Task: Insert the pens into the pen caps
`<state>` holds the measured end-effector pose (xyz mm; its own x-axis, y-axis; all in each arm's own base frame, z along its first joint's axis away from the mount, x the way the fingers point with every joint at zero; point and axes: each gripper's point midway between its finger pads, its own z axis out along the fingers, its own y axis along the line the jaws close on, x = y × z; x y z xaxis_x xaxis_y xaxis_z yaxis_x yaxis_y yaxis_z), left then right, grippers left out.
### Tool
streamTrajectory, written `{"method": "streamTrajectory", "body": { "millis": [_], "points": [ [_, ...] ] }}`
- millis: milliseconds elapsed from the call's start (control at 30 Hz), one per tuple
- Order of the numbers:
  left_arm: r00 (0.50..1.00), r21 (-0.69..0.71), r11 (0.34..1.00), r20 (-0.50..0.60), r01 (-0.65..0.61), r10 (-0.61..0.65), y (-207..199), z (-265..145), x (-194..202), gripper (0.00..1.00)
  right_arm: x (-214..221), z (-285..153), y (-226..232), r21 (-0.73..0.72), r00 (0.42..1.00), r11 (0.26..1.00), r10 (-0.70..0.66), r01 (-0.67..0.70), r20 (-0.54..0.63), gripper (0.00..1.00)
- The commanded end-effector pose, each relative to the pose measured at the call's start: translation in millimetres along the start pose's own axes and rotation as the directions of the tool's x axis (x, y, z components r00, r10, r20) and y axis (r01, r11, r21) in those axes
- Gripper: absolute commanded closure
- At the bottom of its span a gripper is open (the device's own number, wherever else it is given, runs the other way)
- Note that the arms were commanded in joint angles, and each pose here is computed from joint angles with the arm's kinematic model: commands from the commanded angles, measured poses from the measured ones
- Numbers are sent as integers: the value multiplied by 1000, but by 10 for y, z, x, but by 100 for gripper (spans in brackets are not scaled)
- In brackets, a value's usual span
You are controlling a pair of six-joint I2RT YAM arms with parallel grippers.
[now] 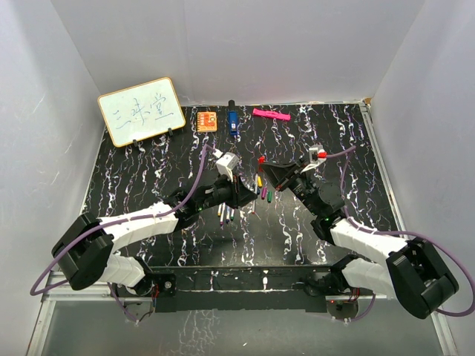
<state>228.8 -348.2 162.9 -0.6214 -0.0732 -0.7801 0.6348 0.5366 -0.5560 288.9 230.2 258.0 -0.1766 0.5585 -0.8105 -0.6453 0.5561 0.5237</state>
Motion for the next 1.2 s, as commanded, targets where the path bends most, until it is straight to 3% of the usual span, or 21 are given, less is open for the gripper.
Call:
{"method": "streamTrajectory", "body": {
  "millis": [0,1167],
  "points": [
    [998,95,995,53,-29,24,-264,-15,-209,100,-223,91,146,-45,997,999,-11,14,78,100],
    [998,103,994,57,-37,31,-310,-42,-206,100,-158,58,93,-24,996,999,-34,36,79,100]
  ]
}}
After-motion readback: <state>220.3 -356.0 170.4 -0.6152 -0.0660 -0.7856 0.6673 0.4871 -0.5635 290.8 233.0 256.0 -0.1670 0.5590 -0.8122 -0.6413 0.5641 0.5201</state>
